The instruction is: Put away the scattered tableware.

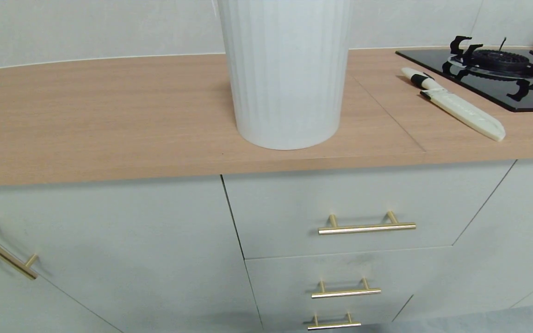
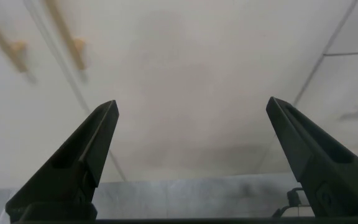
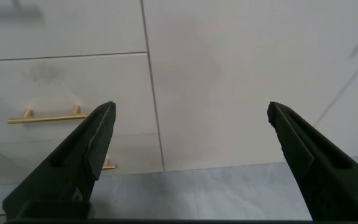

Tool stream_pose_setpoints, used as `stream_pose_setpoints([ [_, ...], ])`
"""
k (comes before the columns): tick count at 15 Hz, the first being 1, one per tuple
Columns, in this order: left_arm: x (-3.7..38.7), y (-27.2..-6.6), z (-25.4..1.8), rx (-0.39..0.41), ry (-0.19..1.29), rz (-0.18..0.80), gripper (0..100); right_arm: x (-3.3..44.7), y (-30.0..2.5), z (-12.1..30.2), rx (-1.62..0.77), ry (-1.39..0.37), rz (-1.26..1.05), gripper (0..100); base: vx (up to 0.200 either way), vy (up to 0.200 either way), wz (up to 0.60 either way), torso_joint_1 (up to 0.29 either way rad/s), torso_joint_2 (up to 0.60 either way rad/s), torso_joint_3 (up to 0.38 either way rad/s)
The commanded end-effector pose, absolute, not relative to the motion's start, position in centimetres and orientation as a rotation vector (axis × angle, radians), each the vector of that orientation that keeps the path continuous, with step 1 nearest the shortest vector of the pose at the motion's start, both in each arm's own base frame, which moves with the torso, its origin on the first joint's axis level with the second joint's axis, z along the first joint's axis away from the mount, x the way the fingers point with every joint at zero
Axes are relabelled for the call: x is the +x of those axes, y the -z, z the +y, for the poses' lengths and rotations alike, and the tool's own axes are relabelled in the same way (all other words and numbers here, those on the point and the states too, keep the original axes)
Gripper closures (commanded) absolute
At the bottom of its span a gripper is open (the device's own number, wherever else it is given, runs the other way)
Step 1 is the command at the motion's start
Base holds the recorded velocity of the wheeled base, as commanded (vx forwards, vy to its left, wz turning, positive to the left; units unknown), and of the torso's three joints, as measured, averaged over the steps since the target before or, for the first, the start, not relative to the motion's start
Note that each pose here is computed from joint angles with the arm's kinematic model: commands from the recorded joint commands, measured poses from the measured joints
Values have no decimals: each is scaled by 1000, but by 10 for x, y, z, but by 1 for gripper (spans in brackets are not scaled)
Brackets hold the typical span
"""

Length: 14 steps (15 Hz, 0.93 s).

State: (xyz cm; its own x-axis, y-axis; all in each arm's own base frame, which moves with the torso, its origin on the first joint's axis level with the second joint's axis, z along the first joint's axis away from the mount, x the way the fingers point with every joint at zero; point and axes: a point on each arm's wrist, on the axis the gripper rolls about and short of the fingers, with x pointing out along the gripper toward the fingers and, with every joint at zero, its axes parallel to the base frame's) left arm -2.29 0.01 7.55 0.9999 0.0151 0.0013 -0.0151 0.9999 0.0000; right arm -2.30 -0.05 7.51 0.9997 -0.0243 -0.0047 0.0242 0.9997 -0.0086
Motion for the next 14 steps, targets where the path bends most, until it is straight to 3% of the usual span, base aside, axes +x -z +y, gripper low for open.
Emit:
stream_pose_setpoints([
  [1, -23, -75, 0, 0, -17, 0, 0, -23, -75, -1, -9, 25, 6, 0, 0, 0, 0, 0, 0, 0],
  [6, -23, -75, 0, 0, -17, 0, 0, -23, -75, -1, -9, 25, 8, 0, 0, 0, 0, 0, 0, 0],
  [9, -23, -75, 0, 0, -17, 0, 0, -23, -75, -1, -9, 25, 6, 0, 0, 0, 600, 4, 4, 2],
  [14, -23, -75, 0, 0, -17, 0, 0, -23, -75, -1, -9, 25, 6, 0, 0, 0, 0, 0, 0, 0],
])
